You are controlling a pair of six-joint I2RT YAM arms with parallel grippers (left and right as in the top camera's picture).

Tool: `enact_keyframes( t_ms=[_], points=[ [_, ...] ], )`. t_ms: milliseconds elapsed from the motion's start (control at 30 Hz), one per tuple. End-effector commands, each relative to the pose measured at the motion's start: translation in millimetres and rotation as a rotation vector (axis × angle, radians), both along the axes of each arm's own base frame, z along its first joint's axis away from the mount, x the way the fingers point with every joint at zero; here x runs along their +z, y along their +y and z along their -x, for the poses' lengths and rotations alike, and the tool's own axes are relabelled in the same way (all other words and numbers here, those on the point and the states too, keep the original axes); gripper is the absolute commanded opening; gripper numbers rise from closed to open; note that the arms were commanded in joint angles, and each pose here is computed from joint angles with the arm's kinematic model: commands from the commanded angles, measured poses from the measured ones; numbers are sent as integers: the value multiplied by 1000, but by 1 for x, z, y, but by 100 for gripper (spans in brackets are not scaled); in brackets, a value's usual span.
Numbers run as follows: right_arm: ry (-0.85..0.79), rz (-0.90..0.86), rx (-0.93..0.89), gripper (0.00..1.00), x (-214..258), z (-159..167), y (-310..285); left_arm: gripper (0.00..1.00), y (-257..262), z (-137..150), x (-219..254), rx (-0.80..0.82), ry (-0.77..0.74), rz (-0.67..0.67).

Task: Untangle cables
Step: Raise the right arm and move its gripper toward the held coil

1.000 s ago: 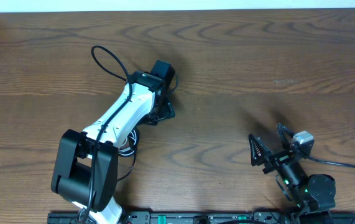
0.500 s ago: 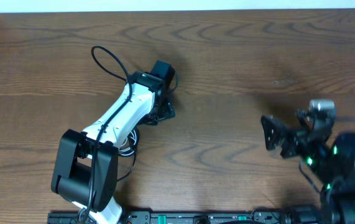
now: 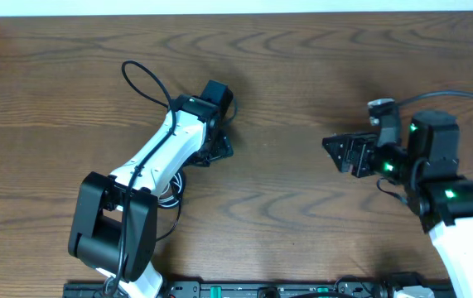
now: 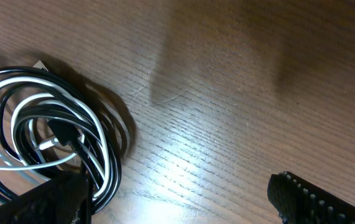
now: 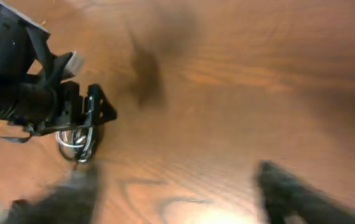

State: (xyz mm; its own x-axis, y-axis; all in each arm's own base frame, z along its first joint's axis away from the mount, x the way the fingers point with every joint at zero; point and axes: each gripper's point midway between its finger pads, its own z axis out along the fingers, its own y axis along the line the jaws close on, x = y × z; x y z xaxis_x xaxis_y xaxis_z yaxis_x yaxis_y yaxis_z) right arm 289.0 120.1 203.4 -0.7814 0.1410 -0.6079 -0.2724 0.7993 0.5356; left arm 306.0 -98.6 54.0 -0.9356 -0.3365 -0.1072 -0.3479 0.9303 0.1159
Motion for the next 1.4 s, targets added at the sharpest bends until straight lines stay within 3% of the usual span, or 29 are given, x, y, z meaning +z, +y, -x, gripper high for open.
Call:
enact_keyframes(
  t_ms=[0,133,167,233,267,333,467,733,933,1033,1367],
  points=[
    [67,-51,37,1,-8,-2,9,98,3,2,-4,14,14,-12],
    [125,-80,67,1,-20,-2,16,98,3,2,-5,14,15,-12],
    [137,-79,66,6,-24,-3,16,98,3,2,-4,14,14,-12],
    [156,-77,65,48,-29,-5,16,98,3,2,-4,14,15,-12],
    [165,-77,65,60,-32,-5,16,98,3,2,-4,14,15,-12],
    [187,-75,64,70,-38,-6,16,98,3,2,-5,14,15,-12],
    [237,-86,49,79,-48,-7,17,98,3,2,-4,14,14,-12],
    [267,-37,82,81,-64,-5,35,98,3,2,-4,14,15,-12],
    [302,45,117,75,-89,-2,58,98,3,2,-4,14,14,-12],
    [305,65,162,65,-101,-1,76,98,3,2,-4,14,14,-12],
    [455,41,93,65,-152,-6,107,98,3,2,-4,14,14,-12]
  ],
)
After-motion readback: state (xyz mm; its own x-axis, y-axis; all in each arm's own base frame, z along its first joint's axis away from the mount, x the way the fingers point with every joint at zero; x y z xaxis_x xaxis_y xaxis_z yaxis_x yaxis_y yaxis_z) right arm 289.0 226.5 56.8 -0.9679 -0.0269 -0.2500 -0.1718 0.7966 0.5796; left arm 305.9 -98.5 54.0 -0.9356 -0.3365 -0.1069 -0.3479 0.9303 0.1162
